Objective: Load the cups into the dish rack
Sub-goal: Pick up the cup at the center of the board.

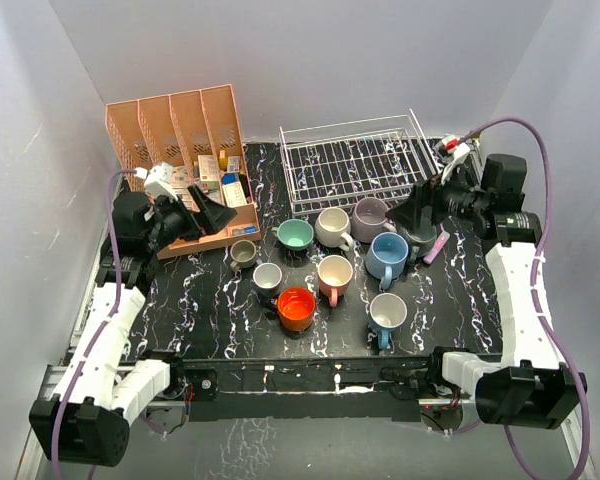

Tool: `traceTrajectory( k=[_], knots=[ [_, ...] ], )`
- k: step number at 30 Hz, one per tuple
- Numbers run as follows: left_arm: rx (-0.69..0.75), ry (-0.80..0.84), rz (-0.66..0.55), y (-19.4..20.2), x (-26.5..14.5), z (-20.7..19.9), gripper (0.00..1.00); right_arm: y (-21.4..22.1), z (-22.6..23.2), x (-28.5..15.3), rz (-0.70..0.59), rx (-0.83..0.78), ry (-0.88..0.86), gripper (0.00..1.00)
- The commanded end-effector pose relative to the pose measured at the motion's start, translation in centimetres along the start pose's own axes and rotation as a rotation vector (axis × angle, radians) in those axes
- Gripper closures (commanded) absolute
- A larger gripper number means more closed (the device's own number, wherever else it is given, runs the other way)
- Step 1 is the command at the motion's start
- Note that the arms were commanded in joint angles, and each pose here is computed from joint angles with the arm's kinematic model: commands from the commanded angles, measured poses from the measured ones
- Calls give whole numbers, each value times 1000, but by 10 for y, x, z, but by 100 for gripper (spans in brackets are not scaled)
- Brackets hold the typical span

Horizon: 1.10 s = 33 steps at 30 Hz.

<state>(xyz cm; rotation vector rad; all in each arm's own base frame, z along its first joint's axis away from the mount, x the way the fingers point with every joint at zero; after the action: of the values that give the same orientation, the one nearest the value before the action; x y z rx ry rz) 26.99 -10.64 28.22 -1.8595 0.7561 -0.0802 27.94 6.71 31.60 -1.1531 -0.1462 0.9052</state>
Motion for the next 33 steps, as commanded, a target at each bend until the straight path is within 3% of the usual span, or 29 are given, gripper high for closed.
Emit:
traceTrajectory(
  k=[1, 6, 12, 17, 21, 24, 27, 33],
  knots=[
    [-81, 168, -44, 1, -19, -29, 3, 3, 30, -7, -52, -158, -173, 2],
    [-64, 245, 0, 23, -27, -59, 4, 22, 39, -14, -46, -236, -239, 2],
    [61, 347, 167, 63, -26, -129, 10, 37, 41, -18, -50, -304, -276, 2],
    [203, 294, 278, 99, -24, -163, 11, 46, 33, -17, -49, -325, -256, 2],
    [276, 157, 363, 118, -13, -155, 14, 50, 28, -16, -51, -338, -243, 2],
    [352, 9, 440, 127, -6, -136, 27, 51, 26, -17, -57, -343, -235, 2],
    [419, -85, 507, 134, -5, -122, 33, 51, 23, -17, -68, -349, -224, 2],
    [510, -77, 617, 158, 3, -114, 55, 54, 17, -15, -72, -341, -212, 2]
  ],
)
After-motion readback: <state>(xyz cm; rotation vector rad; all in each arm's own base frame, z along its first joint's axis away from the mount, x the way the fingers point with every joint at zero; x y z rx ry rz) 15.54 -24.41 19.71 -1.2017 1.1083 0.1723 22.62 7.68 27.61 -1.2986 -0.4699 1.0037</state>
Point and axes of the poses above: each gripper's point midway between its finger pads, its own x axis out along the fingers, its own z axis along the line the jaws close on, y = z × x, the point moved 4 cm from there along -x, back along the fingers, and after that the axes turned 12 degrees about x, right-handed, at the moved point
